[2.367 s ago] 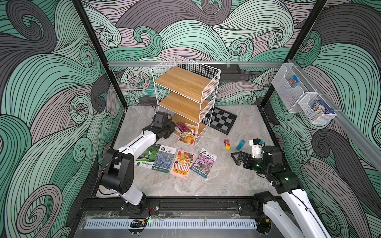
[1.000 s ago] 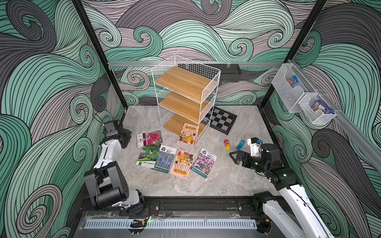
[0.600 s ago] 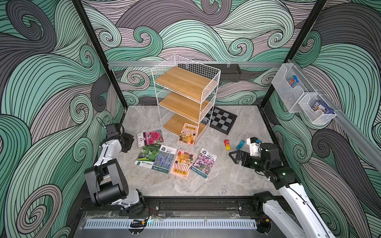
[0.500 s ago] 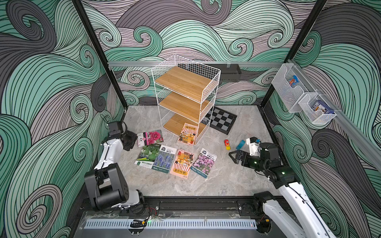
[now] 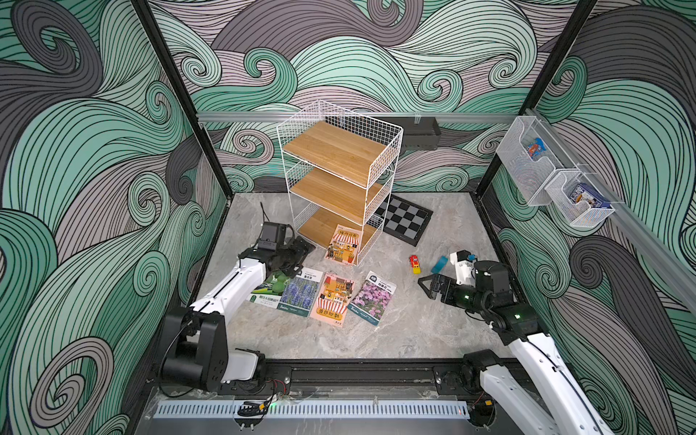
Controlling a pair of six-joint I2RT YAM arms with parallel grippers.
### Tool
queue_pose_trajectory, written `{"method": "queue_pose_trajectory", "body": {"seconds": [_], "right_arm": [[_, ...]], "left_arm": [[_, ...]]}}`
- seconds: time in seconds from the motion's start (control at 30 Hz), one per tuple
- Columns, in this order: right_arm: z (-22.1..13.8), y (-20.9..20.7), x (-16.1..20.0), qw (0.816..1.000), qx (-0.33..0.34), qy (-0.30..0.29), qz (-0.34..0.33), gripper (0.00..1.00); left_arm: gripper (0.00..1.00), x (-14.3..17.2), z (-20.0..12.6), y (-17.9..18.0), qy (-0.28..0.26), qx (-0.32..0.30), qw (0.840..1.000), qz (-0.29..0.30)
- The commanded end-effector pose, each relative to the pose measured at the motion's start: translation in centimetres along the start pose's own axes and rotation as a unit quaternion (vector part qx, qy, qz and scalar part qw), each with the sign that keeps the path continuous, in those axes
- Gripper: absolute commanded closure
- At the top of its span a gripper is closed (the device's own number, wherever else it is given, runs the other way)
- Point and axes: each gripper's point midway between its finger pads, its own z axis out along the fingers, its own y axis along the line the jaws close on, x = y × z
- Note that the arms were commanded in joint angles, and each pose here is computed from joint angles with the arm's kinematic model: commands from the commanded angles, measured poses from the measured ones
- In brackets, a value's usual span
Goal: Take the seed bag off the shelf
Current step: Pick up the seed packet from the shelf.
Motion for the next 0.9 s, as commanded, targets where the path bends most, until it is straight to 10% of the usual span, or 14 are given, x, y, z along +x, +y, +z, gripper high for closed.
{"method": "queue_pose_trajectory", "body": {"seconds": [0.0, 0.67, 0.77, 0.87], "right_arm": [[-0.5, 0.5, -0.9, 1.0, -0.004, -0.019, 0.003, 0.01], [-1.2, 0.2, -1.1, 0.999, 0.005, -0.037, 0.017, 0.01], [-1.1, 0.2, -1.0, 0.999, 0.005, -0.036, 0.018, 0.01], [-1.1, 0.2, -0.9, 0.999, 0.004, -0.036, 0.018, 0.01]], "left_arm": [[0.15, -0.6, 2.3, -3.1, -0.027, 0.041, 0.999, -0.006], [0.1, -1.3, 12.6, -2.2, -0.038, 0.022, 0.999, -0.005], [0.19, -1.4, 13.7, -1.8, -0.041, 0.026, 0.999, -0.01], [0.51, -1.1, 14.7, -1.9, -0.031, 0.044, 0.998, -0.019]]}}
